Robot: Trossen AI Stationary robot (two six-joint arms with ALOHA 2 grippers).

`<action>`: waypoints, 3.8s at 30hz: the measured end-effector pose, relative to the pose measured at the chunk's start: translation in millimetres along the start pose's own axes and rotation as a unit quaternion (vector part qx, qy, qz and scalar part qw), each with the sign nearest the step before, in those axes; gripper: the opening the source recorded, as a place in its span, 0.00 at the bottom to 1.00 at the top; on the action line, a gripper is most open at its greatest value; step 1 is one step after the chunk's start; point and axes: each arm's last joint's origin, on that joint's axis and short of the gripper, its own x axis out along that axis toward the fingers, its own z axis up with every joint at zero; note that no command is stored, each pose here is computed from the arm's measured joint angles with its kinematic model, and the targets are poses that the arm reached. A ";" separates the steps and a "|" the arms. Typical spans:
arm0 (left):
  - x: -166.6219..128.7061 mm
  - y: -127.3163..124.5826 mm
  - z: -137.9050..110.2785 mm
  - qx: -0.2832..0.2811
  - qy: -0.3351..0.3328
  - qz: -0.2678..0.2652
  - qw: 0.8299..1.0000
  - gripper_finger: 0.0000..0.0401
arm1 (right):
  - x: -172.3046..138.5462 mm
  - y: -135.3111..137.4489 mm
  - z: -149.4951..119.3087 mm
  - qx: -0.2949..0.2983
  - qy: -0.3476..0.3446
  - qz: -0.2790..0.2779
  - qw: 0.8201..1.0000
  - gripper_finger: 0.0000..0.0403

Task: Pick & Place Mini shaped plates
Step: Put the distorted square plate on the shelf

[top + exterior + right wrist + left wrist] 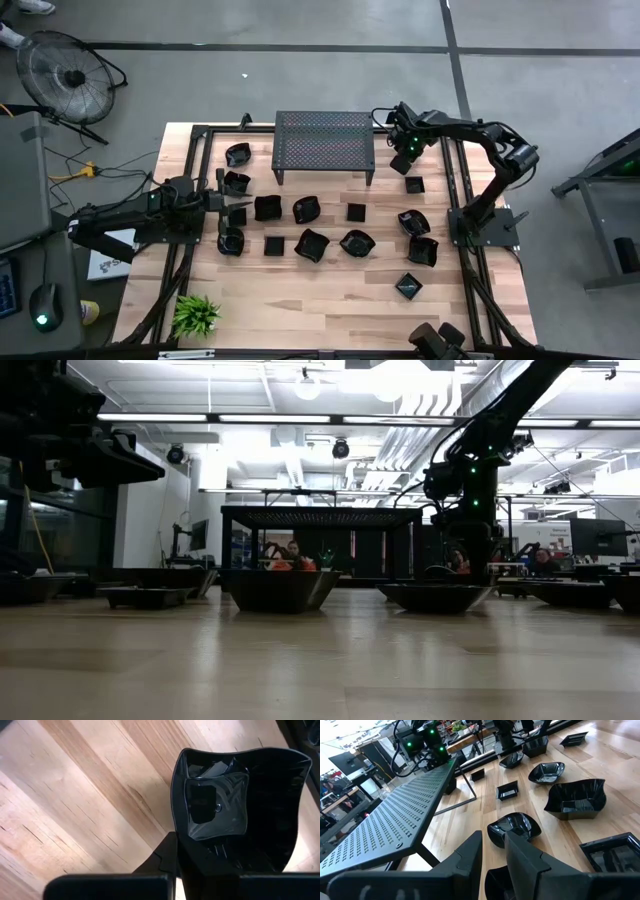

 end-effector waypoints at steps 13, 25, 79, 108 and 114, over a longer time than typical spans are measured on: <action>0.0 0.0 0.0 0.000 0.000 0.000 1.000 0.20 | -5.2 1.0 -5.1 -0.001 0.019 0.002 1.000 0.00; 0.0 0.0 0.0 0.000 0.000 0.000 1.000 0.20 | -51.9 1.7 -21.1 0.001 -0.029 -0.017 0.999 0.00; 0.0 0.0 0.0 0.000 0.000 0.000 1.000 0.20 | -210.3 106.0 -3.7 -0.230 -0.245 -0.092 0.937 0.00; 0.0 0.0 0.0 0.000 0.000 0.000 1.000 0.20 | -163.4 168.6 95.8 -0.248 -0.122 -0.127 0.953 0.00; 0.0 0.0 0.0 0.000 0.000 0.000 1.000 0.20 | -161.3 176.1 88.3 -0.236 -0.104 -0.140 0.956 0.00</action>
